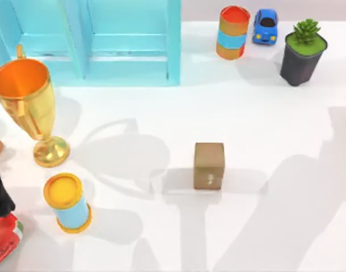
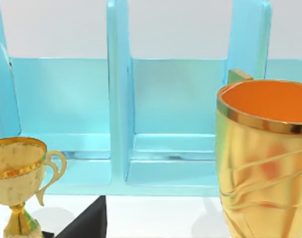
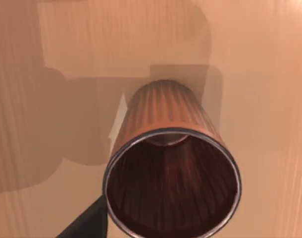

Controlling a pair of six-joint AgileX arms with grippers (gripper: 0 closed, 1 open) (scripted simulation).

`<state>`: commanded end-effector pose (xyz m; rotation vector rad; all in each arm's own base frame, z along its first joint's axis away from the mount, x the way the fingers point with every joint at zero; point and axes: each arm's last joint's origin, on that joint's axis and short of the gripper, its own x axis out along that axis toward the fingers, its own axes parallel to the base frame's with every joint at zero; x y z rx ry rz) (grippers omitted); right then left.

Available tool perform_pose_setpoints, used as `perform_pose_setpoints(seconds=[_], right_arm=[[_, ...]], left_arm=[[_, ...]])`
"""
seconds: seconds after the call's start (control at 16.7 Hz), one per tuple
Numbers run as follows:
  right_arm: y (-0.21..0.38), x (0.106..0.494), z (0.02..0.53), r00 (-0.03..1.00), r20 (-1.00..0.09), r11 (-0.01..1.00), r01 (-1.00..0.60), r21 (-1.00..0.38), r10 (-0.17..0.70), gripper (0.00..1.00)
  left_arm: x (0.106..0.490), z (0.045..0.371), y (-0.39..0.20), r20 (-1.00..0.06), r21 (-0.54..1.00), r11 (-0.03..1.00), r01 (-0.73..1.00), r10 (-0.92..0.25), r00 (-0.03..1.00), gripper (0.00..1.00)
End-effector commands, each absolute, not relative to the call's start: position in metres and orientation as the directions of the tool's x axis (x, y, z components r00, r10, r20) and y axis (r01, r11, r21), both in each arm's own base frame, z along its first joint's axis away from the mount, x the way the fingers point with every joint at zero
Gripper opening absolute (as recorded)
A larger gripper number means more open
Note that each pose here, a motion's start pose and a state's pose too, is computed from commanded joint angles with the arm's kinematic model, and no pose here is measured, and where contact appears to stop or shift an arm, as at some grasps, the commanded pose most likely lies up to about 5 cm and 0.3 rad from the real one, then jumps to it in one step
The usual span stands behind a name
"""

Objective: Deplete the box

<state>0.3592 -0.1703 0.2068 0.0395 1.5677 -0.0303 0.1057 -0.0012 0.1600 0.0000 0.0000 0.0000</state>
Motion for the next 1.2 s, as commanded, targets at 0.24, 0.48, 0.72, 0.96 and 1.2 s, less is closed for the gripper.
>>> perform_pose_setpoints(seconds=[0.24, 0.48, 0.72, 0.96, 1.2], right_arm=[[-0.169, 0.357, 0.171, 0.002, -1.0, 0.999, 0.044, 0.006, 0.006, 1.0], [-0.169, 0.356, 0.159, 0.003, -1.0, 0.999, 0.044, 0.006, 0.006, 1.0], [-0.169, 0.356, 0.159, 0.003, -1.0, 0.999, 0.044, 0.006, 0.006, 0.85], [-0.169, 0.356, 0.159, 0.003, -1.0, 0.999, 0.044, 0.006, 0.006, 0.55], [-0.169, 0.356, 0.159, 0.003, -1.0, 0.999, 0.044, 0.006, 0.006, 0.25]], left_arm=[[0.106, 0.16, -0.001, 0.0, 0.0, 1.0, 0.0, 0.0, 1.0, 1.0], [0.106, 0.16, -0.001, 0.0, 0.0, 1.0, 0.0, 0.0, 1.0, 1.0], [0.106, 0.16, -0.001, 0.0, 0.0, 1.0, 0.0, 0.0, 1.0, 1.0], [0.106, 0.16, -0.001, 0.0, 0.0, 1.0, 0.0, 0.0, 1.0, 1.0], [0.106, 0.16, -0.001, 0.0, 0.0, 1.0, 0.0, 0.0, 1.0, 1.0]])
